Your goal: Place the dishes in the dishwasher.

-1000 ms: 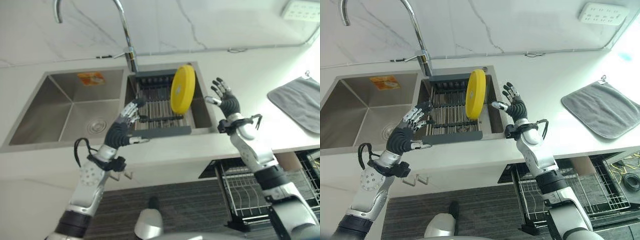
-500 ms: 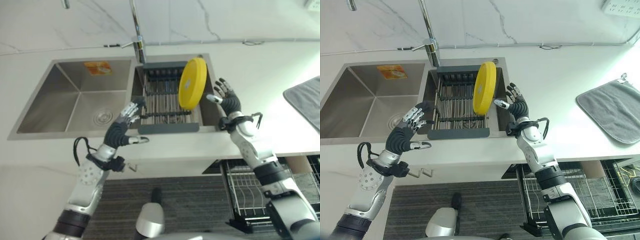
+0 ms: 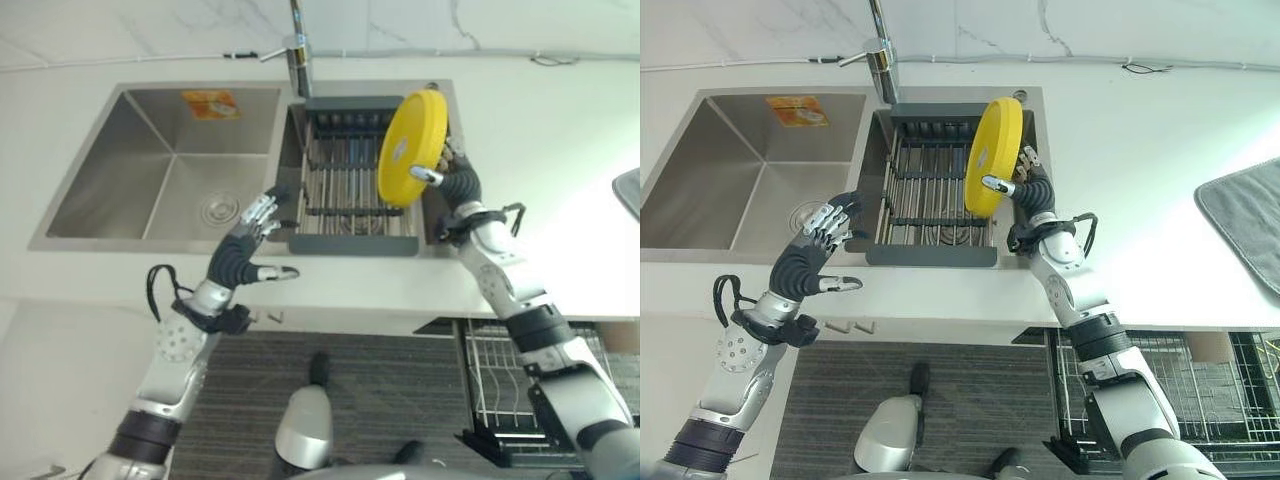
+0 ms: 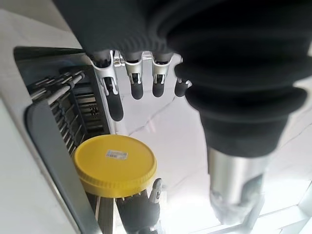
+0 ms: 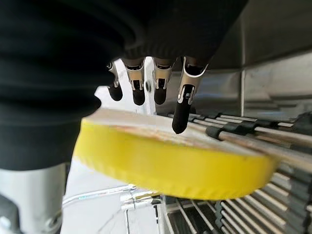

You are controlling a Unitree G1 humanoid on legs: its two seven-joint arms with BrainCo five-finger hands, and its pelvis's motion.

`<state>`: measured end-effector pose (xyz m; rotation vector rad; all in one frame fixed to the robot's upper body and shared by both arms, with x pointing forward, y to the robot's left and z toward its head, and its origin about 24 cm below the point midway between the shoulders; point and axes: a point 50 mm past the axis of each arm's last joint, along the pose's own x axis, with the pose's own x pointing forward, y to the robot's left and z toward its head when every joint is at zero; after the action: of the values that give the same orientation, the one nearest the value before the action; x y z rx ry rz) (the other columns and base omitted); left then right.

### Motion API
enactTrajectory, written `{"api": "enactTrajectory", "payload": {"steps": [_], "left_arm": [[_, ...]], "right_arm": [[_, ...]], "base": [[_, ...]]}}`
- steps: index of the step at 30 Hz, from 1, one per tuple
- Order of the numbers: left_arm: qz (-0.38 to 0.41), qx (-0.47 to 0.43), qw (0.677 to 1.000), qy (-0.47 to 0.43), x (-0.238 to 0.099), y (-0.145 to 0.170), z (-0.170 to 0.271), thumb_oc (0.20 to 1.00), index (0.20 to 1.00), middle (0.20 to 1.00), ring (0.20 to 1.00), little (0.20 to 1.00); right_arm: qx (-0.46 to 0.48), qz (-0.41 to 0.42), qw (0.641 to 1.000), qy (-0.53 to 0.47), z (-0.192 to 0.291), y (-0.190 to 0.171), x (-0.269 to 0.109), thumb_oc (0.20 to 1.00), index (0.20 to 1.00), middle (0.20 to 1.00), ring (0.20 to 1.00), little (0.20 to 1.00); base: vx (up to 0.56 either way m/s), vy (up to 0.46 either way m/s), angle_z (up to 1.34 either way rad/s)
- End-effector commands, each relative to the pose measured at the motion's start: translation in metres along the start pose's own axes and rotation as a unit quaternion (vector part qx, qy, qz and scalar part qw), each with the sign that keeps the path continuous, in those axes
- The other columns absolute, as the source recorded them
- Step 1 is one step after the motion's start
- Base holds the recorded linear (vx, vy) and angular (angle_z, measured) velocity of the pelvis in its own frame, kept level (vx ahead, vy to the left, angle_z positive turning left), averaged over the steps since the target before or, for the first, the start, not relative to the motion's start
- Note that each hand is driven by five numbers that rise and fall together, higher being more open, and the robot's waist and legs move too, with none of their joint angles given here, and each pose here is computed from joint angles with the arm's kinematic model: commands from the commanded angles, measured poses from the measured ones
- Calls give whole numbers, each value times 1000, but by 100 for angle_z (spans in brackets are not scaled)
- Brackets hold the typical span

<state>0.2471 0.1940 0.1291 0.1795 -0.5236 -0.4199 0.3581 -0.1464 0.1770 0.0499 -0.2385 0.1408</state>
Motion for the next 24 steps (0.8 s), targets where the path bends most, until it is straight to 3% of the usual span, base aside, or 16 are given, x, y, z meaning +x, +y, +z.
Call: {"api": "enactTrajectory", "payload": {"steps": [1,7,22,24], "left_arm": [[-19,4,997,-70,7,0,24,1000,1000,1000,1000,1000],[-27,4,997,-67,7,-4,23,1000,1000,1000,1000,1000],[-23,-2,997,-68,11,-8,23,1000,1000,1000,1000,1000],[-24,-5,997,-66,11,-8,22,1000,1000,1000,1000,1000]], "right_arm": [[-24,12,999,-44,25,-1,8,1000,1000,1000,1000,1000],[-30,18,998,-42,28,9,11,1000,1000,1000,1000,1000],[-103,-63,992,-28,28,1,16,1000,1000,1000,1000,1000],[-120,-100,987,-28,28,-6,16,451,451,451,451,451]], "base": [[0,0,0],[0,0,0],[-2,9,0],[0,0,0]]}}
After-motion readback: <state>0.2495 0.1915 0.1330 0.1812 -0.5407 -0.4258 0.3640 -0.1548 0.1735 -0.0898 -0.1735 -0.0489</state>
